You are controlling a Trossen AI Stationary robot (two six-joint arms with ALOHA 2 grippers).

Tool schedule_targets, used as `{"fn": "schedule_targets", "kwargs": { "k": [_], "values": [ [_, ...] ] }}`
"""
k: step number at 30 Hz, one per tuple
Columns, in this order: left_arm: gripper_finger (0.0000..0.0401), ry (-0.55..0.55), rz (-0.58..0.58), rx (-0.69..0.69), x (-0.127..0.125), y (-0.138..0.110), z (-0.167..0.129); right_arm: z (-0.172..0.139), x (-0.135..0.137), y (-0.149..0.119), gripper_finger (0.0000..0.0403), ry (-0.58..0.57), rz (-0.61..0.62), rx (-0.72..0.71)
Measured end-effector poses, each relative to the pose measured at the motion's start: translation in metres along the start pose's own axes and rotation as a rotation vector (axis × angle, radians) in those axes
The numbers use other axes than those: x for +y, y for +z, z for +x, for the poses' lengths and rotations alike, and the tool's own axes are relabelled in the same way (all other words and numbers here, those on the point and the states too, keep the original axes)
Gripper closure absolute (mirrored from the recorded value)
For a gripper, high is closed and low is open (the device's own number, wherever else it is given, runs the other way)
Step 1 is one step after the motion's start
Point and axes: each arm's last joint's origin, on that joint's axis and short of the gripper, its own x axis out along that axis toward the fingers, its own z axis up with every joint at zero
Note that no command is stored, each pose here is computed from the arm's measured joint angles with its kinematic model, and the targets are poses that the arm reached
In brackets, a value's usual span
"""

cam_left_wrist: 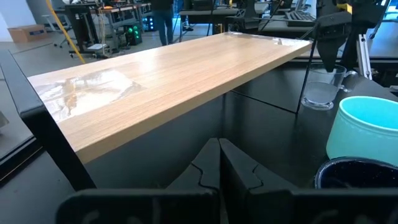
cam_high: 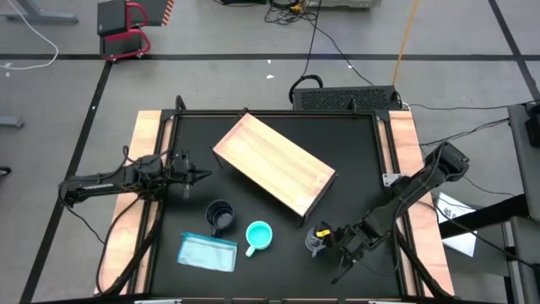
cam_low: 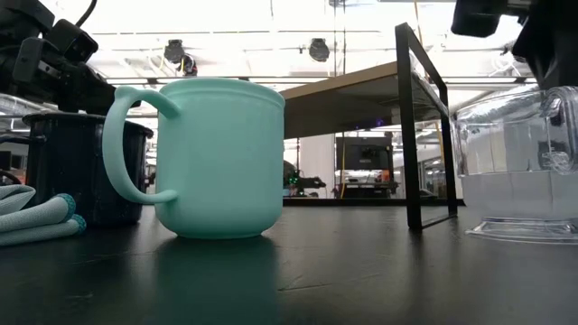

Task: Stack small to large cups/mugs on shelf
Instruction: Put the transparent mug on the shelf

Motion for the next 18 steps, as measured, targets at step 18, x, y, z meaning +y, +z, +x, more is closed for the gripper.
{"fn": "schedule_targets", "kwargs": {
  "k": [18],
  "values": [
    [0.0398, 0.000, 0.000, 0.001, 0.0000, 0.0000, 0.0000, 0.0030, -0.0004, -0.0007, 0.0398, 0.004, 0.017, 0.011]
  ]
}}
